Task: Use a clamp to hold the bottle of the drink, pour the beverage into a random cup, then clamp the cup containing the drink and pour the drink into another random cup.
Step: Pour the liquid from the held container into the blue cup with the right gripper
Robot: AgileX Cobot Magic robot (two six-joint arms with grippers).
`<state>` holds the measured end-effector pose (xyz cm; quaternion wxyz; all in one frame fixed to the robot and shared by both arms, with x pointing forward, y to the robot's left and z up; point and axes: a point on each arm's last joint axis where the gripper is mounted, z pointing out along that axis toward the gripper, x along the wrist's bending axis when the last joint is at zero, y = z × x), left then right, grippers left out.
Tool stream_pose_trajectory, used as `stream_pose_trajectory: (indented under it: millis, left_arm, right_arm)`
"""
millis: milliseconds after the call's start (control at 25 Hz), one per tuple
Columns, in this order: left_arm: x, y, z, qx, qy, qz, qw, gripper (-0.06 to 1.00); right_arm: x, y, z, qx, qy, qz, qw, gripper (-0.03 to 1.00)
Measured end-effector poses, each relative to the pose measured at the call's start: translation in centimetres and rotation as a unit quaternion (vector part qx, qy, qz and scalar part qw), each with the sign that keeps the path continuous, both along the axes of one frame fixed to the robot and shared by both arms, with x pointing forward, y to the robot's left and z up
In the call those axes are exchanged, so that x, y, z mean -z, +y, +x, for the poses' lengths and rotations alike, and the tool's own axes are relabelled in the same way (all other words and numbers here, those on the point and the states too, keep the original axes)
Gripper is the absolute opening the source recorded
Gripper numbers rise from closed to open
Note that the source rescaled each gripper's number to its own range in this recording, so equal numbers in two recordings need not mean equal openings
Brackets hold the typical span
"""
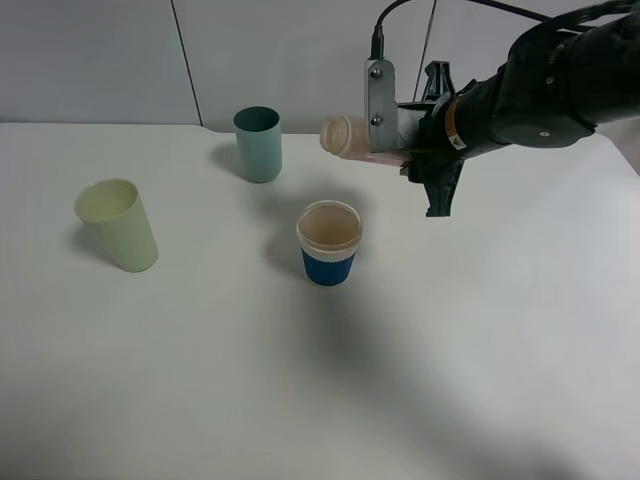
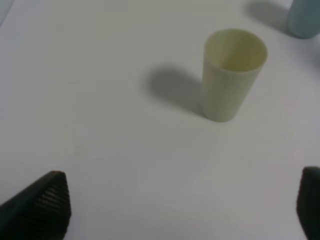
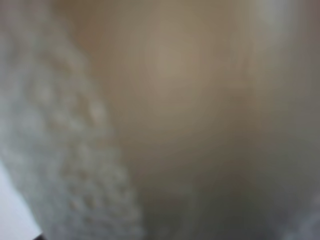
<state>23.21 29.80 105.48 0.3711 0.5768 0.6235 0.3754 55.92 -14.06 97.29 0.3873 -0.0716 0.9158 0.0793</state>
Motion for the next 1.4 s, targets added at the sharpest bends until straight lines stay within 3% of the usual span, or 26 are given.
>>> stream_pose_trajectory:
  millis: [360, 720, 1200, 1400]
  left_arm:
    - [0.0, 0.0, 0.0, 0.000, 0.000, 0.000, 1.000, 0.67]
    - [0.0, 0.0, 0.0, 0.000, 0.000, 0.000, 1.000, 0.67]
    - [0.0, 0.0, 0.0, 0.000, 0.000, 0.000, 1.000, 0.67]
    - [0.0, 0.0, 0.0, 0.000, 0.000, 0.000, 1.000, 0.67]
  right_arm:
    - [1.7, -0.3, -1.3, -0.005, 0.029, 0.009, 1.000, 0.02]
    - [0.1, -0.1, -1.7, -0.006, 0.011, 0.028, 1.000, 0.02]
    - [0.2, 1.3, -2.8, -0.017, 0.021, 0.011, 1.000, 0.02]
    - [0.4, 0.8, -3.0, 0.013, 0.038, 0.001, 0.999, 0.01]
